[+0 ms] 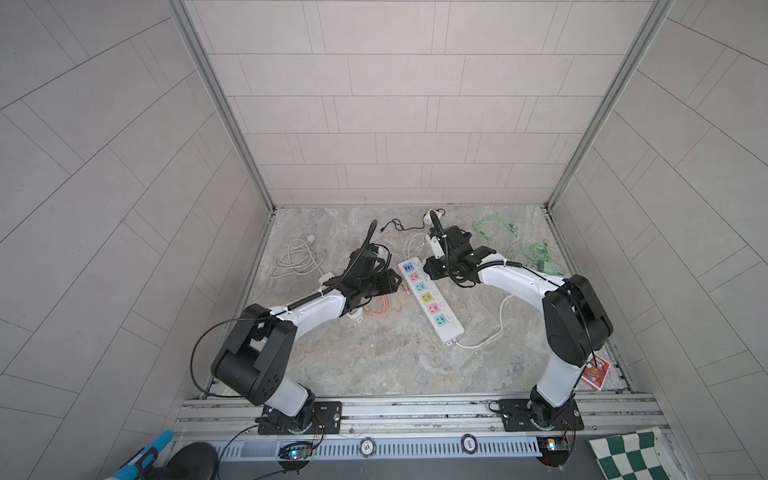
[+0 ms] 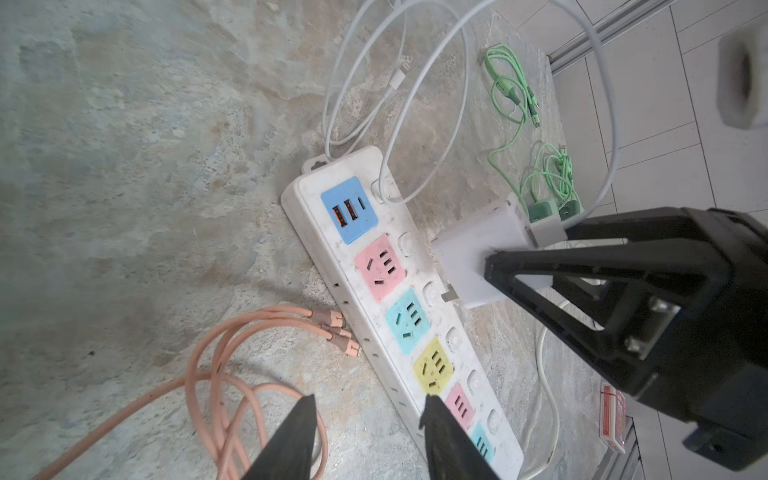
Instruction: Insert the plug
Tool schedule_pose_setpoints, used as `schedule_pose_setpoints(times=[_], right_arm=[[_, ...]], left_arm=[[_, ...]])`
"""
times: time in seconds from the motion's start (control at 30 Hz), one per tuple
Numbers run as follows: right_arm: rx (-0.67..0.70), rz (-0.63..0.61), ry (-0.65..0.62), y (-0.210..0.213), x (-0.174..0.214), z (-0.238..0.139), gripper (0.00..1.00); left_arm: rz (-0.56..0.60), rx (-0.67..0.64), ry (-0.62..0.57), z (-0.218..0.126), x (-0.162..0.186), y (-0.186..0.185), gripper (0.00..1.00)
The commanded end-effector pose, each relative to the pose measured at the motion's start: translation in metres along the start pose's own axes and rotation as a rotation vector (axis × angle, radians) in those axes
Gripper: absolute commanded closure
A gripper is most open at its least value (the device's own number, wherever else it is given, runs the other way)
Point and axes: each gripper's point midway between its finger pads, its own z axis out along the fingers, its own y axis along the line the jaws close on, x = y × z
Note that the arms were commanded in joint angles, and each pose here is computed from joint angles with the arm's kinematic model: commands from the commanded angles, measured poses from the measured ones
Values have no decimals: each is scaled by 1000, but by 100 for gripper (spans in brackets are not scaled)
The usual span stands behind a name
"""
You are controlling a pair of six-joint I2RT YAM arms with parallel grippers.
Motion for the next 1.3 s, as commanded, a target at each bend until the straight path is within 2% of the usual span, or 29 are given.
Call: schedule_pose_setpoints(times=[0.0, 0.27, 0.47, 0.97, 1.07, 1.2, 1.27], right_arm=[[51, 25, -8, -19, 2, -19, 94], [127, 95, 13, -52, 26, -27, 94], [137, 120, 59, -61, 53, -21, 95], [-31, 133, 90, -11, 100, -31, 95], [-90, 142, 92, 1, 104, -31, 96], [-216, 137, 100, 28, 106, -37, 96], [-166, 120, 94, 19, 105, -39, 96]], left_arm=[[24, 9, -2, 9, -8, -4, 52], [13, -23, 139, 41, 6, 5, 57], [1, -34, 158, 53, 6, 7, 60], [3, -97, 271, 93, 13, 20, 63], [17, -82, 280, 98, 10, 14, 65], [86, -22, 293, 102, 6, -12, 67], [101, 0, 305, 100, 6, -21, 67]])
